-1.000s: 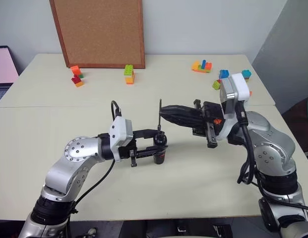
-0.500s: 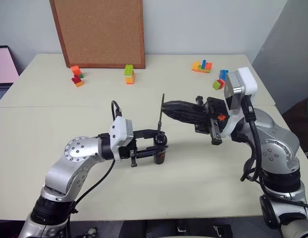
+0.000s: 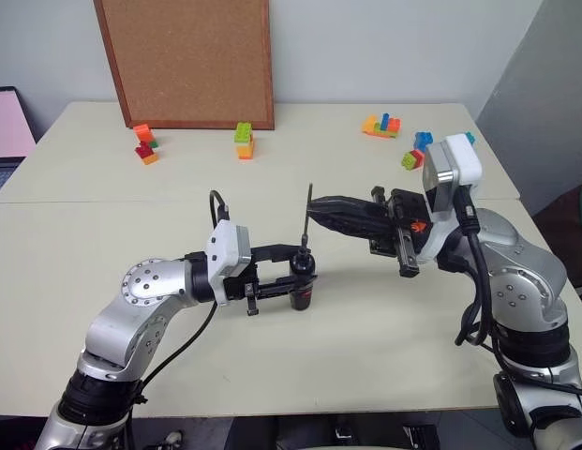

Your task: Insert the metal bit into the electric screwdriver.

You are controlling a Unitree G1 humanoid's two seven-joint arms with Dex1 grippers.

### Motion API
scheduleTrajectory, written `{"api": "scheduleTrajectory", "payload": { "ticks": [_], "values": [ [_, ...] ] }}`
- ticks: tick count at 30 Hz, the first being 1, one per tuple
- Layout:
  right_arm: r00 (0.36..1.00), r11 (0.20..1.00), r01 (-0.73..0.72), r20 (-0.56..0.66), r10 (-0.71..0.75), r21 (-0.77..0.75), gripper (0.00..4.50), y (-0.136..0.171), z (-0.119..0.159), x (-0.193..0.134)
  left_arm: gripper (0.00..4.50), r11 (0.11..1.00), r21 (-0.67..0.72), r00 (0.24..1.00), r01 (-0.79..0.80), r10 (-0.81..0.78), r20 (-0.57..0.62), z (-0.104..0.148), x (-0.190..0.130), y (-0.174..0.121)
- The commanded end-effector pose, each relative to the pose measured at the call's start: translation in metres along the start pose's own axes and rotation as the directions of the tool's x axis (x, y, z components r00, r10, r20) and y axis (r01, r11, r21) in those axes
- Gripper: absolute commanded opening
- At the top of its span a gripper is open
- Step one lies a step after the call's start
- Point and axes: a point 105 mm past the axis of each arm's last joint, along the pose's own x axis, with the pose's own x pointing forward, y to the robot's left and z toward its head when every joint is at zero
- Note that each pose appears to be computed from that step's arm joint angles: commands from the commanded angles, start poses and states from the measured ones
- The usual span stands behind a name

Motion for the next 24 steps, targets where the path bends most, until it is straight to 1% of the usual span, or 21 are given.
{"api": "scheduleTrajectory", "payload": {
  "ticks": [1,13,19,24],
  "values": [
    [0.999,0.999,-0.030,0.013,0.030,-0.043,0.00,0.007,0.007,0.002,1.64,0.999,-0.023,0.997,-0.030,0.028,-0.078,-0.016,-0.006,0.003],
    [0.999,0.999,-0.035,-0.009,0.035,-0.033,0.00,0.008,0.000,0.002,1.64,1.000,-0.016,0.997,-0.025,0.024,-0.073,-0.011,-0.003,0.004],
    [0.999,0.999,-0.033,-0.042,0.032,-0.025,0.00,0.007,-0.007,0.000,1.64,1.000,-0.015,0.997,-0.025,0.024,-0.074,-0.010,-0.002,0.004],
    [0.994,0.999,-0.024,-0.105,0.021,-0.029,0.00,0.006,-0.016,-0.002,1.64,1.000,-0.015,0.997,-0.027,0.026,-0.074,-0.010,-0.002,0.004]
  ]
}}
